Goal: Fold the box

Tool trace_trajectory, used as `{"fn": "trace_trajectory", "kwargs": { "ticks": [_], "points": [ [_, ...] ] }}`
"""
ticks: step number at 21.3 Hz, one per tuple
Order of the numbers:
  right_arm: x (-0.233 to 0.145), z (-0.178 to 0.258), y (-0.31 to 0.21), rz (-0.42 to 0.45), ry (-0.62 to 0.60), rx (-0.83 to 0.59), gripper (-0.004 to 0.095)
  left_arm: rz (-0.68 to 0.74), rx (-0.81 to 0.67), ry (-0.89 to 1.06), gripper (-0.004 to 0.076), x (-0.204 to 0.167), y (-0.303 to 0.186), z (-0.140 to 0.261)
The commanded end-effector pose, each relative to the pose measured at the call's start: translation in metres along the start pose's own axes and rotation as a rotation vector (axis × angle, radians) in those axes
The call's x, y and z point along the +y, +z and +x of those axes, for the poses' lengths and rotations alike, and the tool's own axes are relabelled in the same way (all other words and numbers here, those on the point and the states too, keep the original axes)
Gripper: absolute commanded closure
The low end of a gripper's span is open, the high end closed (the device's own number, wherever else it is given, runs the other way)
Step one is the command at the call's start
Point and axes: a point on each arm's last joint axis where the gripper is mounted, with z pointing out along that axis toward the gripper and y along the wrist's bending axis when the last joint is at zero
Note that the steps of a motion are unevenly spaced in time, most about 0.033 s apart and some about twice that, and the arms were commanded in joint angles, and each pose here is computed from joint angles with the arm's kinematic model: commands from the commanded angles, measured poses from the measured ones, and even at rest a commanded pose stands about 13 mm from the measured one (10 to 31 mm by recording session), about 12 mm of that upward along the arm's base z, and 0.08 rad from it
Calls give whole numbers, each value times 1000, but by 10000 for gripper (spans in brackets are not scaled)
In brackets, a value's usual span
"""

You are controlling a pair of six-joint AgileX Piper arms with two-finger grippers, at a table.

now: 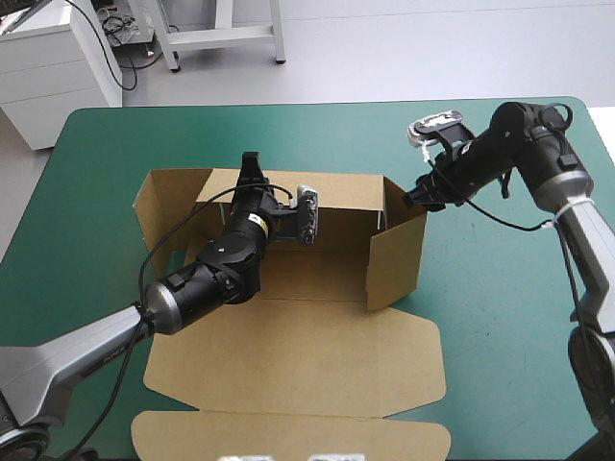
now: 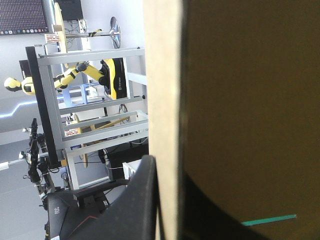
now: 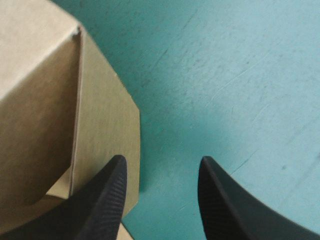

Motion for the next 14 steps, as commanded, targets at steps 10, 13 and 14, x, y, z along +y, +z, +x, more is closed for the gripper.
{"fn": "trace_trajectory", "kwargs": {
  "ticks": [10,13,14],
  "points": [
    [67,31,-29,-135,-141,-131,495,46,-68,-81,731,-2,-6,-6],
    [78,26,-24,-104,-155,-178,495,46,-68,-81,731,-2,-6,-6],
    [79,26,-22,-86,-146,-182,495,46,-68,-81,731,-2,-6,-6]
  ]
}}
